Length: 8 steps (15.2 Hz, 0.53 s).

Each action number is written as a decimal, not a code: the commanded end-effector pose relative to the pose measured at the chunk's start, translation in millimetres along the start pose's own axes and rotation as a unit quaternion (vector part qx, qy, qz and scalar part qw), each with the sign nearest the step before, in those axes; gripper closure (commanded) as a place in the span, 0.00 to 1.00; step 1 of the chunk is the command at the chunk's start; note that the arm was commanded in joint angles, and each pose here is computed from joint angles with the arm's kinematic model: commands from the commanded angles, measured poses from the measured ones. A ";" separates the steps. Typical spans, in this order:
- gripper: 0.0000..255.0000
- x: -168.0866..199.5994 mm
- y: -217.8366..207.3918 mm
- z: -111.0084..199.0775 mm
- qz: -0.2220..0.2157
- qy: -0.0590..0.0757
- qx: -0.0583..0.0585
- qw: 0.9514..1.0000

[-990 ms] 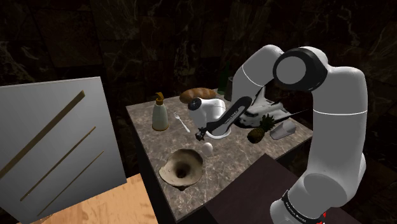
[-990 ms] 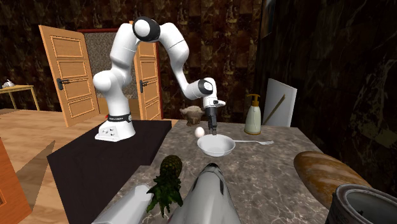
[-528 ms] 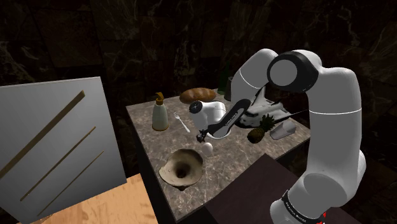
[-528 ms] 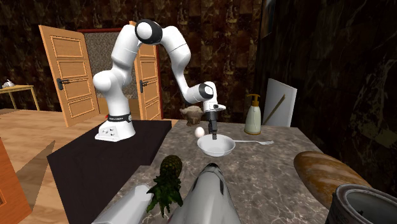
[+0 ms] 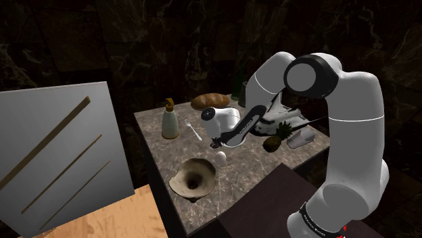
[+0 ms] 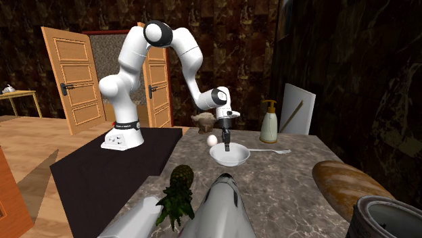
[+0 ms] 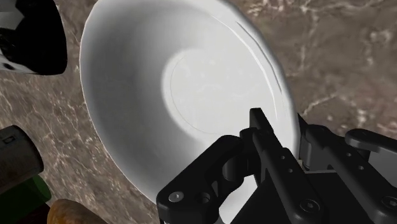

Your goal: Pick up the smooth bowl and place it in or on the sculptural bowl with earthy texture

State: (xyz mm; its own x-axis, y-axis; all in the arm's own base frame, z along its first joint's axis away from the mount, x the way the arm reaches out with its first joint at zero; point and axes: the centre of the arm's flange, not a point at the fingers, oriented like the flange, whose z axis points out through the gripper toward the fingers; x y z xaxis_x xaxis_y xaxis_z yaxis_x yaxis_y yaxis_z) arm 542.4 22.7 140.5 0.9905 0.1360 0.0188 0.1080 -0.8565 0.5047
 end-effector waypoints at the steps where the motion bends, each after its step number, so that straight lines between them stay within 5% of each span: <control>1: 1.00 -0.3 -0.2 0.3 0.000 0.000 0.000 1.000; 8: 1.00 -0.1 5.1 -8.7 0.000 0.000 0.000 1.000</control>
State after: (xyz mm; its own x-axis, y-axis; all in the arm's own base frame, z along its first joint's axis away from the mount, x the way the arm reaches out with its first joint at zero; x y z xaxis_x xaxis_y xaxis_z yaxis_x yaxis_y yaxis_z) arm 542.8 22.4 146.8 0.9905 0.1360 0.0182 0.1084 -0.8567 0.5043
